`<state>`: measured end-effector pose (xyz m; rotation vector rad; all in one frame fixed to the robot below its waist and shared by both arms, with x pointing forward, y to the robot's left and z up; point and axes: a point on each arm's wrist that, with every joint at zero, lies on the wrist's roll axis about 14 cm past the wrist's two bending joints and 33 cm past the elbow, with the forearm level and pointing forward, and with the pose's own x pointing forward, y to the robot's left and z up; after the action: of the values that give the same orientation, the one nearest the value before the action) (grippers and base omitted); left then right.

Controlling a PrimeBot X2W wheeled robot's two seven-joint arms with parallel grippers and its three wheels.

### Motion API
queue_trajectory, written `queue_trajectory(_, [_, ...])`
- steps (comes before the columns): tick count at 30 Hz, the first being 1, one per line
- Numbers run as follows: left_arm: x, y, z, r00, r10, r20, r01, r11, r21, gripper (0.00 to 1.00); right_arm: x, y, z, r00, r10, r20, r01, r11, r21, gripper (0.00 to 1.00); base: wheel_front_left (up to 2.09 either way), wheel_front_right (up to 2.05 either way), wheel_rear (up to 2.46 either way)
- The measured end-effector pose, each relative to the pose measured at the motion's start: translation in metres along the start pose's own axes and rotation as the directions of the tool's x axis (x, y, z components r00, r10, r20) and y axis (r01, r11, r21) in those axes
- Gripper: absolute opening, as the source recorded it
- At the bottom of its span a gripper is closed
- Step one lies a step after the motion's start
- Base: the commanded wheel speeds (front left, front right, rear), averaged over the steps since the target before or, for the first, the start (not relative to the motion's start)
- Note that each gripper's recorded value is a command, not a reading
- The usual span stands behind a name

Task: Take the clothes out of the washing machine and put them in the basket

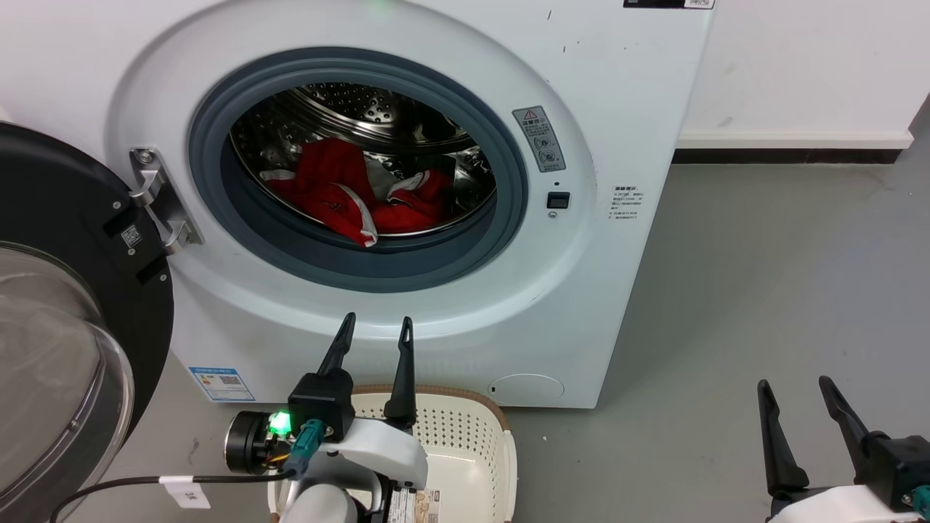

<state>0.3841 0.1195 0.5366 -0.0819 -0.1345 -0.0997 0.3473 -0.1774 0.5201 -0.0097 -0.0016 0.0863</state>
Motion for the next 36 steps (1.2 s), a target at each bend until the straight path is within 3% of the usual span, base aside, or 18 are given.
queue_trajectory(13, [-0.0057, 0.0000, -0.0010, 1.000, 0.012, 0.012, -0.012, 0.999, 0.052, 1.00, 0.0002, 0.0073, 0.0038, 1.000, 0.024, 0.006, -0.024, 0.997, -0.074, 1.00, 0.00, 0.00, 0.00])
queue_trajectory(36, [-0.0070, 0.0060, -0.0077, 0.999, 0.040, -0.008, -0.040, 0.999, 0.037, 1.00, 0.0029, 0.0067, -0.0058, 1.000, 0.024, -0.012, -0.024, 0.998, -0.051, 1.00, 0.00, 0.00, 0.00])
